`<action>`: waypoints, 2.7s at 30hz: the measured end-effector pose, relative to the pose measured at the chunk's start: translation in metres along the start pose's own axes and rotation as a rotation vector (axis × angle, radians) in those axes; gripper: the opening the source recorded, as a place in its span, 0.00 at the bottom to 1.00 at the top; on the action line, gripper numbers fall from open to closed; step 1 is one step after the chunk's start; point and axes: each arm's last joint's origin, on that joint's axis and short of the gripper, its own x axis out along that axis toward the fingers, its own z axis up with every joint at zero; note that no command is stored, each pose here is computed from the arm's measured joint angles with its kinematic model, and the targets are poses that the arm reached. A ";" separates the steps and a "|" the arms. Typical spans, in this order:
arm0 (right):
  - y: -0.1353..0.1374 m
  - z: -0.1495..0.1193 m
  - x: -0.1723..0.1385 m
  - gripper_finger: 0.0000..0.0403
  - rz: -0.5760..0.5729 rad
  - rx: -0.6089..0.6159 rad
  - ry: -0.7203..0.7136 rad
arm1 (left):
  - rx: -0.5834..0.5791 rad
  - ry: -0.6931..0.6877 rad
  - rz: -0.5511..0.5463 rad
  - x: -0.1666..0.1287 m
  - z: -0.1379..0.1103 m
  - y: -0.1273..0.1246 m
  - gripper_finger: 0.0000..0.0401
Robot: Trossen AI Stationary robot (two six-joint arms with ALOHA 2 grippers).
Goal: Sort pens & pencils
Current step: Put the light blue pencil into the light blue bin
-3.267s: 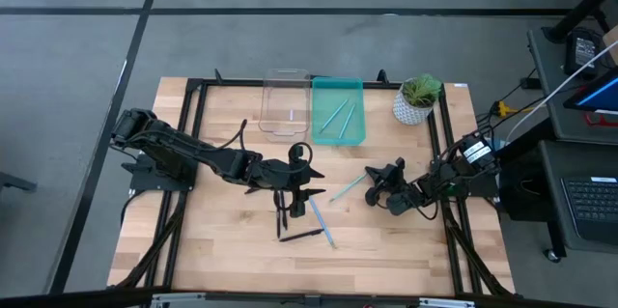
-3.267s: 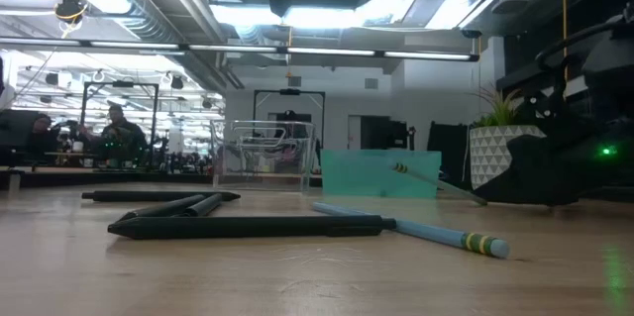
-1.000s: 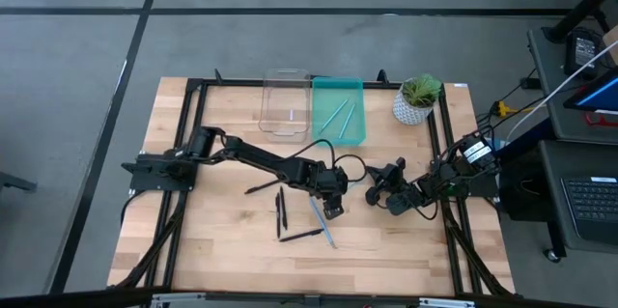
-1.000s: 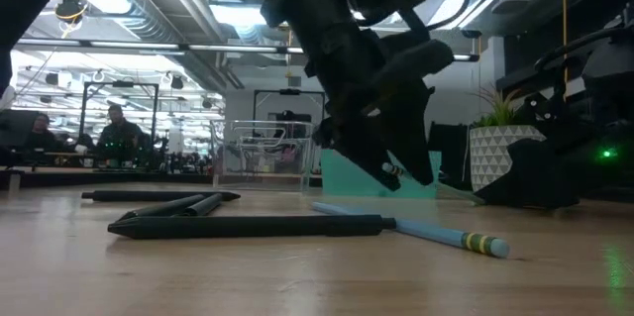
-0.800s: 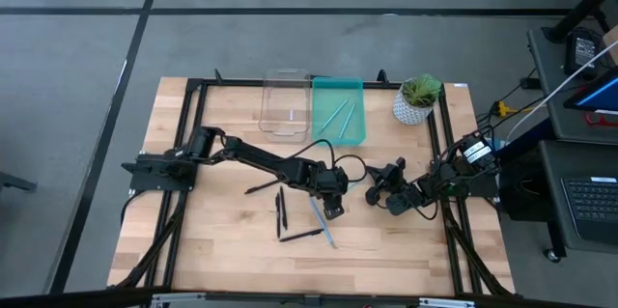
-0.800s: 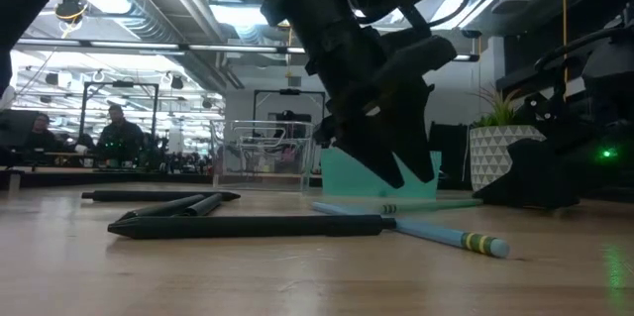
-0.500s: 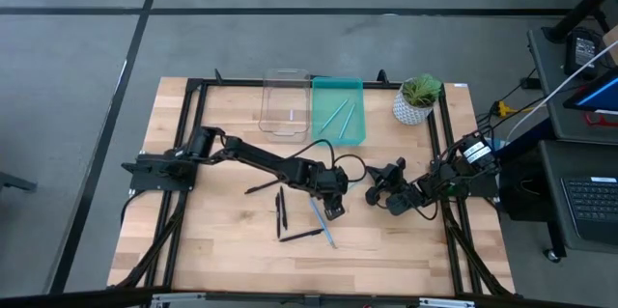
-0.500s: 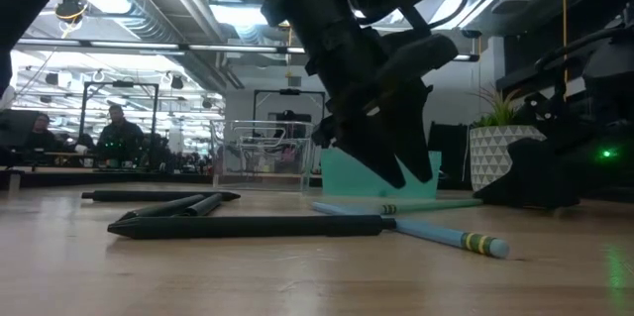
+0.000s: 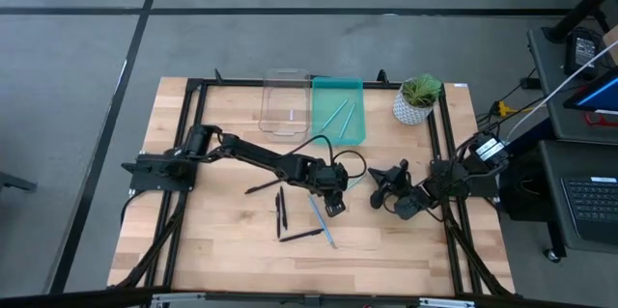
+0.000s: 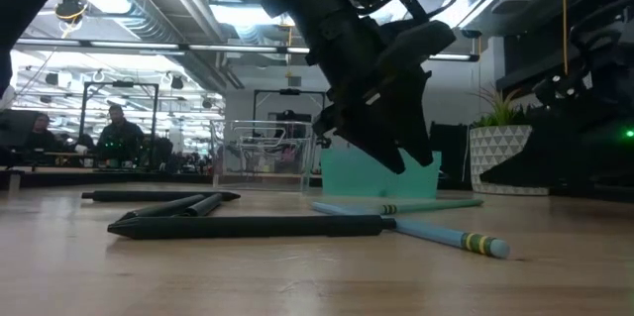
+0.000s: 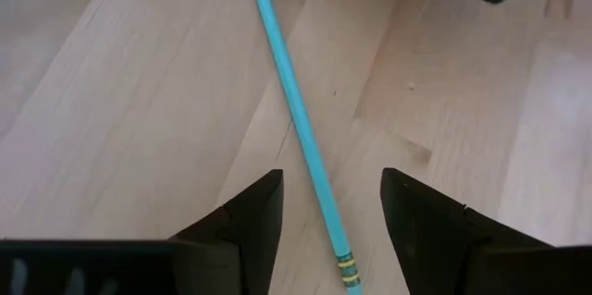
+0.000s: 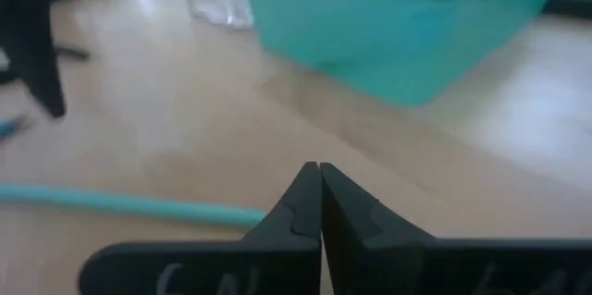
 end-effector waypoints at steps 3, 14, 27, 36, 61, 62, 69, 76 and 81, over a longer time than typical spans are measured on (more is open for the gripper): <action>-0.001 0.000 0.004 0.00 0.017 0.002 0.042 | 0.003 -0.002 0.002 0.000 0.001 0.002 0.44; 0.007 0.009 0.020 0.00 -0.002 -0.058 0.050 | 0.022 -0.004 0.010 0.001 0.002 0.004 0.44; 0.000 -0.004 0.023 0.00 -0.046 -0.058 0.086 | 0.025 -0.003 0.010 0.001 0.002 0.004 0.44; -0.001 -0.008 0.024 0.00 -0.043 -0.055 0.100 | 0.018 -0.003 0.008 0.001 0.002 0.004 0.44; 0.006 -0.005 0.017 0.00 -0.013 -0.039 0.045 | -0.009 -0.016 0.002 0.001 0.003 0.003 0.44; 0.007 -0.005 0.017 0.00 -0.014 -0.042 0.041 | -0.009 -0.016 0.002 0.001 0.003 0.003 0.44; 0.013 -0.006 0.020 0.00 -0.012 -0.063 0.058 | -0.009 -0.016 0.002 0.001 0.003 0.003 0.44; 0.011 -0.012 0.022 0.00 -0.045 -0.046 0.049 | -0.009 -0.015 0.002 0.001 0.003 0.003 0.44; 0.013 -0.014 0.023 0.00 -0.047 -0.037 0.051 | -0.009 -0.015 0.002 0.001 0.003 0.003 0.44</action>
